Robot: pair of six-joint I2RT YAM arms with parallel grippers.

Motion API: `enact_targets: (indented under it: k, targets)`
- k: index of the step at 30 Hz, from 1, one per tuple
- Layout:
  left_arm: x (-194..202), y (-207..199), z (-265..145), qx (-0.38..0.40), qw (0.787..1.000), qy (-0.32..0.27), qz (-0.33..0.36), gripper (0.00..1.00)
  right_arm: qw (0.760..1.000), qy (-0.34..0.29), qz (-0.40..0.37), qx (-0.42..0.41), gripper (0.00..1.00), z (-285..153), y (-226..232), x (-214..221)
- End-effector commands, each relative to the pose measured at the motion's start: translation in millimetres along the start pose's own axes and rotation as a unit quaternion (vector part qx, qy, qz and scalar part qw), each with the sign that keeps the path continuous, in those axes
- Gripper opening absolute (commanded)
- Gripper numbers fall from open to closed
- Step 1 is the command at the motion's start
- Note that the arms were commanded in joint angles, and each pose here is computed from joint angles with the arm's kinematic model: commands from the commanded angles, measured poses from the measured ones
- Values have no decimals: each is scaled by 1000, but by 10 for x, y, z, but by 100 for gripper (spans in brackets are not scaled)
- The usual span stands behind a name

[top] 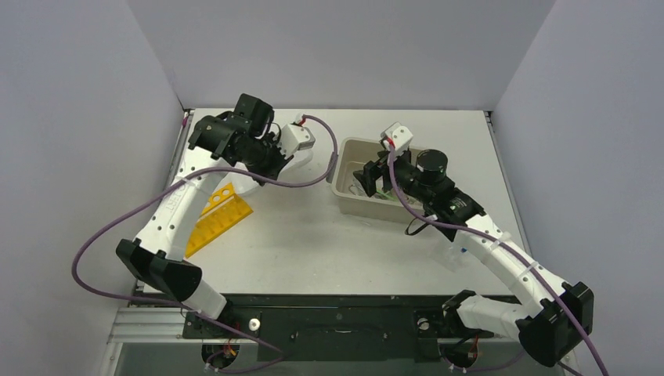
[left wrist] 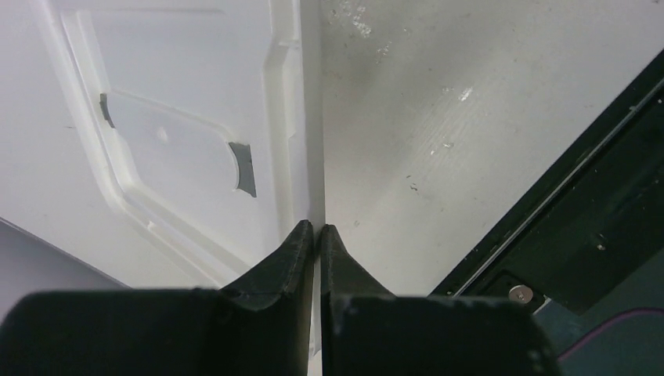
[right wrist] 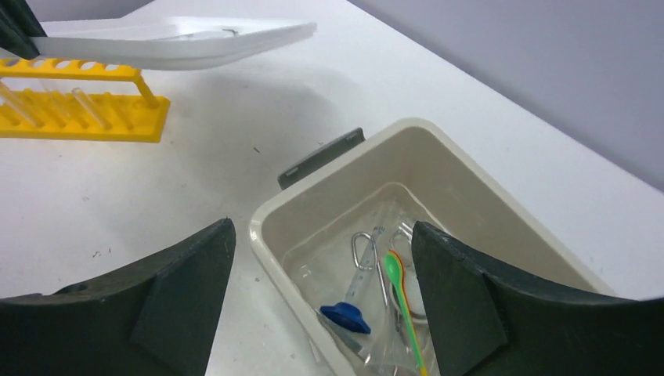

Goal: Organize the chemistry lab equipment
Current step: Pick up the storage box lid at the center of the board.

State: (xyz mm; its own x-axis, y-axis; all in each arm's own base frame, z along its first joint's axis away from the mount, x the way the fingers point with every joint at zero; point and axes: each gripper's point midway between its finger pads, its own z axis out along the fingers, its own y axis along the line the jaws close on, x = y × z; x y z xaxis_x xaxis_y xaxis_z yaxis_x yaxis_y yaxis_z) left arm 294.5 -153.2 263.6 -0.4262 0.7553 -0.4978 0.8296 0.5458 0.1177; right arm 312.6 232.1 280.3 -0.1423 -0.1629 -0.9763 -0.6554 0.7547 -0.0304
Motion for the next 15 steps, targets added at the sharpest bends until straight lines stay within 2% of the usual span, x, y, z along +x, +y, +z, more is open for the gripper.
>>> enact_targets:
  k: [1, 7, 15]
  targets:
    - [-55, -279, -503, 19, 996, -41, 82, 0, 980, -119, -88, -131, 81, -93, 336, -487]
    - [-75, -559, -845, 19, 985, -69, 155, 0, 960, -141, -149, -191, 84, -168, 579, -611]
    - [-80, -859, -1177, 37, 967, -136, 214, 0, 947, -148, -207, -194, 85, -98, 781, -624]
